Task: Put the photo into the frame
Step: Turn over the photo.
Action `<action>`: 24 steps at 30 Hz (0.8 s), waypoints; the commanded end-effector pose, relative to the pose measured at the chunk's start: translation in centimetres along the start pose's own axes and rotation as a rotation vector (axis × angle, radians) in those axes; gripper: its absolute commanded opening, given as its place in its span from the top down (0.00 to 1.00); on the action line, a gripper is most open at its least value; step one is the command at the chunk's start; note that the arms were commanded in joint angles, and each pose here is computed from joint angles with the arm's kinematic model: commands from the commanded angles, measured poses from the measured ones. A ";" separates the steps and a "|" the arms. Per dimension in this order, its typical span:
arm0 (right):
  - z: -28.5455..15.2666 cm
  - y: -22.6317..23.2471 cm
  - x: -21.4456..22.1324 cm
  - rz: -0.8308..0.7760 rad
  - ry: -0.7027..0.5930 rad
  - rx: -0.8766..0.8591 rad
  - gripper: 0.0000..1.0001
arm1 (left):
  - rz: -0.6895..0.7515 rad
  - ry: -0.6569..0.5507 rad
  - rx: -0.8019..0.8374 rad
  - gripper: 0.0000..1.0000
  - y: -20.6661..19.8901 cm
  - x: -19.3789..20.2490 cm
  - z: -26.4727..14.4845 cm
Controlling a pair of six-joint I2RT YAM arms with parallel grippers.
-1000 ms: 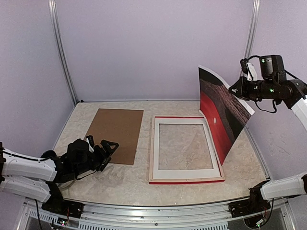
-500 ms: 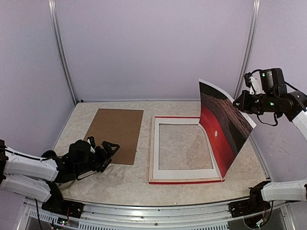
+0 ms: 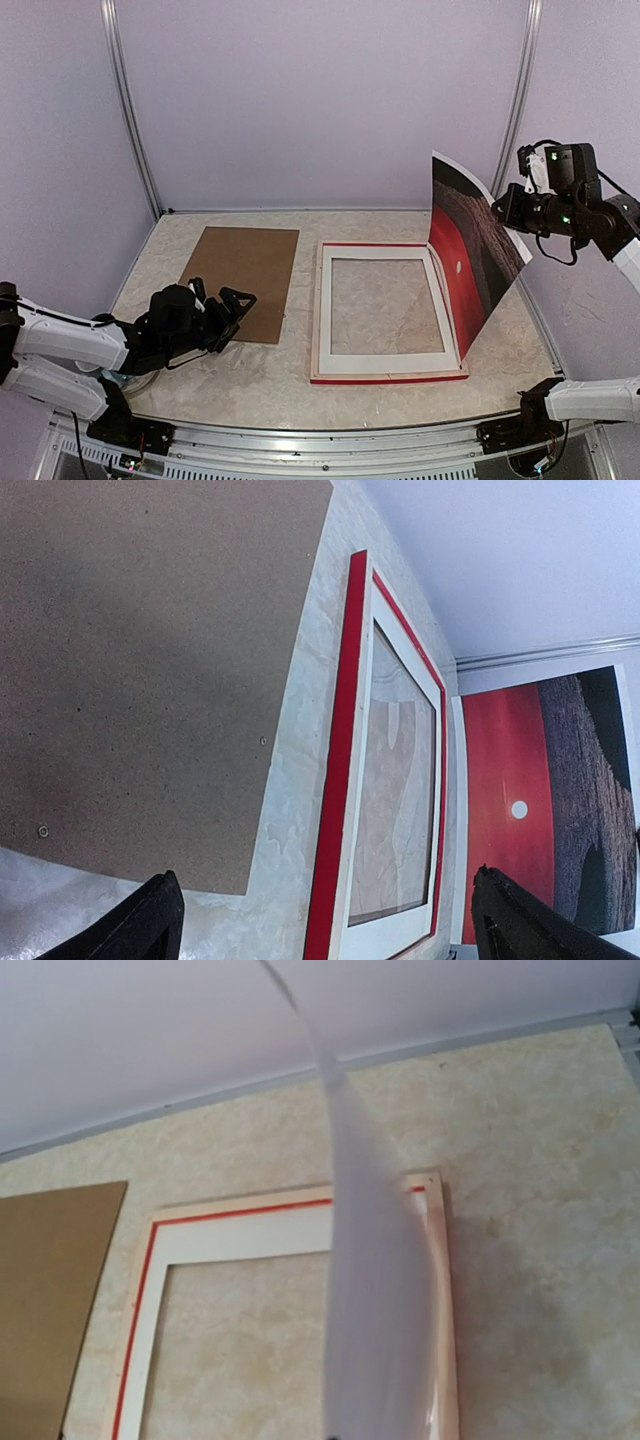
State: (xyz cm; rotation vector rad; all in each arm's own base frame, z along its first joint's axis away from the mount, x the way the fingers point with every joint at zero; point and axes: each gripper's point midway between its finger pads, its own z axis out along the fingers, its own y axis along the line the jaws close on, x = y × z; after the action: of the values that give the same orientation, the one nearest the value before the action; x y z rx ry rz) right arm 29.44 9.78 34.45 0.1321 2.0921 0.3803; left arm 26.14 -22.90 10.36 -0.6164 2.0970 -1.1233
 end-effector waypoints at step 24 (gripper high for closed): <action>5.8 8.5 8.1 -0.115 0.156 -0.134 0.91 | 0.075 0.070 0.054 0.01 -3.8 0.6 4.4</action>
State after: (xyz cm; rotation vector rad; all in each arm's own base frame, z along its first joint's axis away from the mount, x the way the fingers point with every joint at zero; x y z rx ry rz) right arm 29.56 19.61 28.88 -0.0873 2.1986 0.4531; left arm 28.34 -26.39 10.57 -0.5312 2.1425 -1.1409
